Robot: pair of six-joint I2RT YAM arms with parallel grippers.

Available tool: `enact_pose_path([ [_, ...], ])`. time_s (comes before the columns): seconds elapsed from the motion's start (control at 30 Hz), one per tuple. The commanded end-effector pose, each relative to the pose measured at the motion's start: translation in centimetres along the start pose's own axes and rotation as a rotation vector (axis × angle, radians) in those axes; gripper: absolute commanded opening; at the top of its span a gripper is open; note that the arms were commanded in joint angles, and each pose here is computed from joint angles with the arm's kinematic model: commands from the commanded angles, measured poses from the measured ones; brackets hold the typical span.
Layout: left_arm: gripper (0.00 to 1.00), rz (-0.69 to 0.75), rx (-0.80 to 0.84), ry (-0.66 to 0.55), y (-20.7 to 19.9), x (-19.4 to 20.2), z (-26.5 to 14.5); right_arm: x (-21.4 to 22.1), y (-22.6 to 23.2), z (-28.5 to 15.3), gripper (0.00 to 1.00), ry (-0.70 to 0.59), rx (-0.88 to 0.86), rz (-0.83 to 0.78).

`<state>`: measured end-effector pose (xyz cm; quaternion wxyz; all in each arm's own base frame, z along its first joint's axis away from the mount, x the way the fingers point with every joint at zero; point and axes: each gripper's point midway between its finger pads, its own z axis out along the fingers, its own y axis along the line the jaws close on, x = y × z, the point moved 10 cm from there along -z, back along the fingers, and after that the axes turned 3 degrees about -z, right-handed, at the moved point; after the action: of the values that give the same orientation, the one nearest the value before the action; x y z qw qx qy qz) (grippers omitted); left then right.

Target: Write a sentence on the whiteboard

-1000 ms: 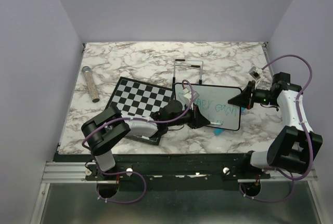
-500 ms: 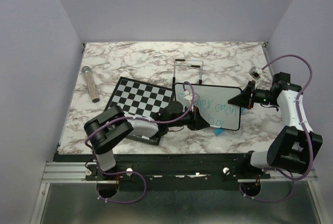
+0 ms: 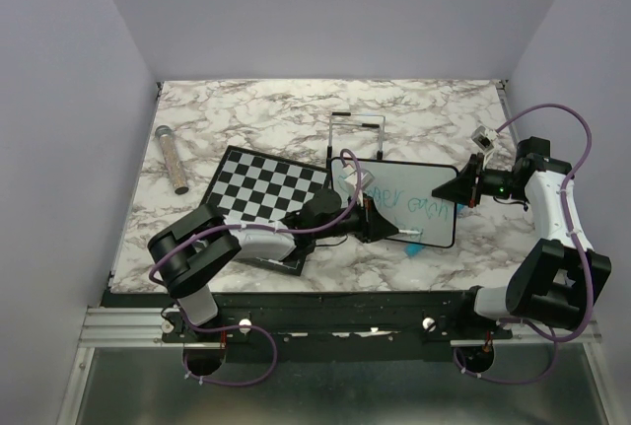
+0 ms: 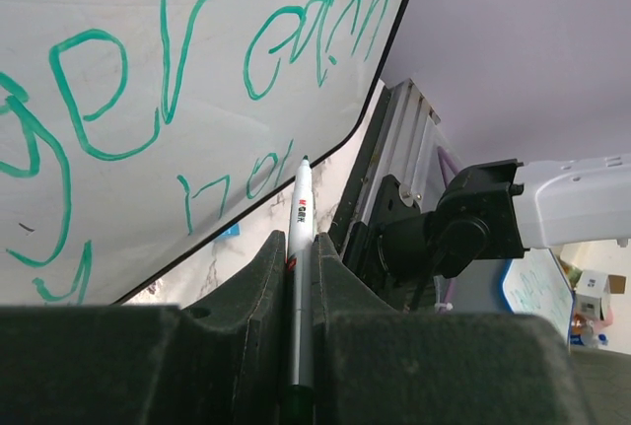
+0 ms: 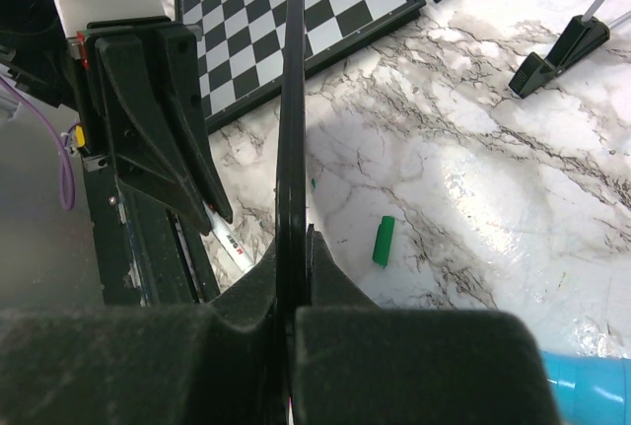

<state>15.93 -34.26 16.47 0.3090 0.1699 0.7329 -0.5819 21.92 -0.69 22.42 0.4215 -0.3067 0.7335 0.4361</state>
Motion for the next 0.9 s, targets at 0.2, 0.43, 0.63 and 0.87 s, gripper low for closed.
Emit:
enact_pose_path([
  [0.2,0.00,0.003,-0.024,-0.059,0.2,-1.2,0.6,-0.3,0.4,0.2,0.00,-0.033,-0.029,-0.016],
  [0.43,0.00,0.000,-0.032,-0.051,0.5,-1.1,1.1,-0.2,0.4,0.3,0.01,-0.033,-0.031,-0.017],
  [0.63,0.00,-0.004,-0.024,-0.040,0.5,-1.1,1.5,-0.3,0.4,0.2,0.00,-0.033,-0.029,-0.016],
  [0.87,0.00,-0.009,-0.008,-0.029,0.5,-1.1,1.9,-0.3,0.4,0.2,0.01,-0.033,-0.030,-0.016],
])
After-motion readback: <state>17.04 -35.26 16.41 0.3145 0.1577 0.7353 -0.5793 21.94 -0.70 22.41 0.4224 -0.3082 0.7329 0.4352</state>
